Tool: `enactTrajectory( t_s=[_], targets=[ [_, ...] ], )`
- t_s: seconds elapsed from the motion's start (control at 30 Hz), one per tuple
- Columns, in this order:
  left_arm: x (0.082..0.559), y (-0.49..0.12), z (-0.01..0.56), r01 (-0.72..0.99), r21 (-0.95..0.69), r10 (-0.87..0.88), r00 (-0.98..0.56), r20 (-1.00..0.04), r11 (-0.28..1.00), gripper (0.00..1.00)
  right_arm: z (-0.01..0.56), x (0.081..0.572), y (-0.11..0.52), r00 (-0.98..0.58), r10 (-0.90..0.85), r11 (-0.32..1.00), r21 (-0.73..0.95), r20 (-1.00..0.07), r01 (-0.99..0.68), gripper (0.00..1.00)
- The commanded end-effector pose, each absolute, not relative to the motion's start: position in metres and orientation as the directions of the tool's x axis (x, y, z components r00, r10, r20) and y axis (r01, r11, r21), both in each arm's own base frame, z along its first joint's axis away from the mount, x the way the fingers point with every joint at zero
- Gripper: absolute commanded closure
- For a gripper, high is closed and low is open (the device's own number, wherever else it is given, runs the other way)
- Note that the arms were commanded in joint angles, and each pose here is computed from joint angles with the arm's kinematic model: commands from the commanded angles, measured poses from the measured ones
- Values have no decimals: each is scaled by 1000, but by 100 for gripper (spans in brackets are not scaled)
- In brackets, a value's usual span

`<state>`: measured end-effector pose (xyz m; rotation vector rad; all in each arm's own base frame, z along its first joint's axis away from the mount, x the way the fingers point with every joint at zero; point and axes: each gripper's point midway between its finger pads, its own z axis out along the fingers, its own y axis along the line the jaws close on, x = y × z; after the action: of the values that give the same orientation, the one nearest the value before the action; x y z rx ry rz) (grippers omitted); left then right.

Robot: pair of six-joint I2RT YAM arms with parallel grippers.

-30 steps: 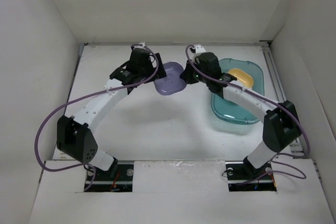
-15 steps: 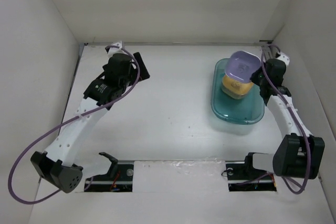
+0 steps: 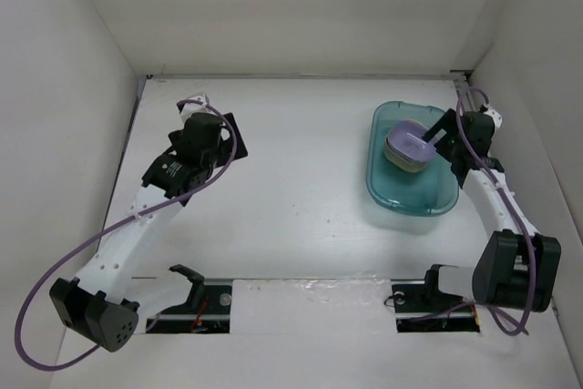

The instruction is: Place the plates into the plastic bin on the countertop

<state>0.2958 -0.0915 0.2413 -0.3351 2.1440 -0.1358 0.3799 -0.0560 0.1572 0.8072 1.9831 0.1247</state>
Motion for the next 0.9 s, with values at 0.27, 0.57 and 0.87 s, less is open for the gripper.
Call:
enactTrajectory(
  t_s=[0.27, 0.57, 0.87],
  targets=[
    [286, -67, 286, -261, -281, -367, -385, -847, 923, 0, 321, 335, -6, -202, 350, 921, 297, -915, 252, 0],
    [229, -27, 362, -250, -381, -431, -192, -881, 890, 0, 371, 227, 20, -245, 125, 992, 117, -961, 47, 0],
    [138, 14, 436, -115, -539, -541, 17, -841, 834, 0, 414, 123, 26, -119, 98, 976, 119, -988, -185, 0]
  ],
)
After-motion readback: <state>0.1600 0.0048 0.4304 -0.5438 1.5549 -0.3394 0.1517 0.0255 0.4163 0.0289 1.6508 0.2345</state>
